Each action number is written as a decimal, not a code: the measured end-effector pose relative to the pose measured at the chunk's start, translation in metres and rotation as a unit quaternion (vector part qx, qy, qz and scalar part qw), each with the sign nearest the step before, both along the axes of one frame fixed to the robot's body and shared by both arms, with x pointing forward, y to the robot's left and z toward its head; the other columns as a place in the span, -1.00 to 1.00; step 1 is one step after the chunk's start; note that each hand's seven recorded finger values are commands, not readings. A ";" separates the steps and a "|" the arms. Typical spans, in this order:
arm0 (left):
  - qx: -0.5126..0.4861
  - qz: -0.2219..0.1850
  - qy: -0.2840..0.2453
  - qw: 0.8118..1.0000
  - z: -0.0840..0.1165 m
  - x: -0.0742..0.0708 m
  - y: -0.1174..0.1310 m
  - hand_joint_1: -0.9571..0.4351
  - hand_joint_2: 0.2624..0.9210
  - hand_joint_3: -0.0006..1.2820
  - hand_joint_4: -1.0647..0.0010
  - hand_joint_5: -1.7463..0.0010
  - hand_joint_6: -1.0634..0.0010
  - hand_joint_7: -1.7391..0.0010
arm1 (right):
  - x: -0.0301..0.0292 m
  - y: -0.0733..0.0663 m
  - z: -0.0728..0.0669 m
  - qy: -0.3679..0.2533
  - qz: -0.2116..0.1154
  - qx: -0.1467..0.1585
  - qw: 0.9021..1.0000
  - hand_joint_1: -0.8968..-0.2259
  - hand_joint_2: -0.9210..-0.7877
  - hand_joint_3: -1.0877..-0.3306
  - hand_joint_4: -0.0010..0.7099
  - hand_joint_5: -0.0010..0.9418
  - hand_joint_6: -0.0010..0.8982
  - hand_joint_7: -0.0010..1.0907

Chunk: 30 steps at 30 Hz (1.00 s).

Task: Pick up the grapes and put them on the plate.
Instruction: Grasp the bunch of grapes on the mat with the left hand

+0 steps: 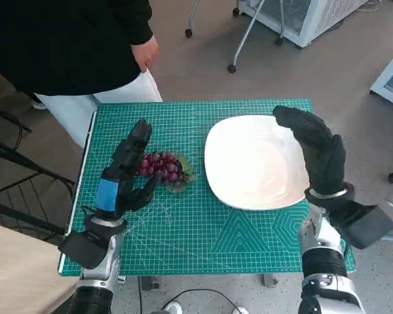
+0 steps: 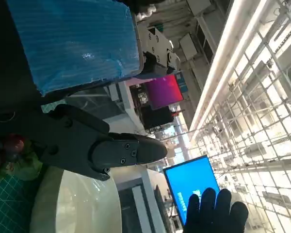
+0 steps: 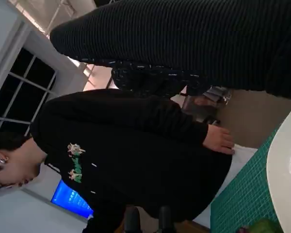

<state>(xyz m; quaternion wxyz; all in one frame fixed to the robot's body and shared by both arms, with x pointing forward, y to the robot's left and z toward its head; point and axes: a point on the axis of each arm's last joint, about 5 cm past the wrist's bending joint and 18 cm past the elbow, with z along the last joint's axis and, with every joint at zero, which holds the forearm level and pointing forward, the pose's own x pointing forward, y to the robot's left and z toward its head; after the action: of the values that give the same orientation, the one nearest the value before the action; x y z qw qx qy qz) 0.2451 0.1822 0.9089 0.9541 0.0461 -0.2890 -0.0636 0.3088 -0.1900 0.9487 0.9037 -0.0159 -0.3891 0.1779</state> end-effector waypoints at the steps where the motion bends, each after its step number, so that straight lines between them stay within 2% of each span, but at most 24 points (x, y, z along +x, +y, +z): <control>1: 0.000 0.000 0.000 1.000 0.000 0.000 0.000 -0.41 1.00 -0.50 0.46 1.00 0.39 0.99 | 0.0001 0.000 0.000 0.000 0.000 0.000 1.000 0.07 -1.00 0.41 -0.30 -0.99 -0.52 -0.98; 24: 0.001 0.002 0.000 1.000 0.000 0.000 0.001 -0.41 1.00 -0.51 0.46 1.00 0.38 0.99 | 0.0002 0.001 0.000 -0.001 0.004 -0.002 1.000 0.06 -1.00 0.40 -0.30 -1.00 -0.52 -0.98; 30: 0.035 0.020 0.005 0.999 0.004 0.001 0.007 -0.42 1.00 -0.55 0.48 1.00 0.40 1.00 | 0.0002 0.001 0.000 -0.001 0.006 -0.004 1.000 0.06 -1.00 0.39 -0.30 -1.00 -0.52 -0.98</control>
<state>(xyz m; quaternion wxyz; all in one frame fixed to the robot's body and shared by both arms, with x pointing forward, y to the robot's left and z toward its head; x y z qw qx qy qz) 0.2459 0.1896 0.9126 0.9545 0.0851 -0.2804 -0.0554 0.3091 -0.1890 0.9488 0.9021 -0.0168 -0.3894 0.1852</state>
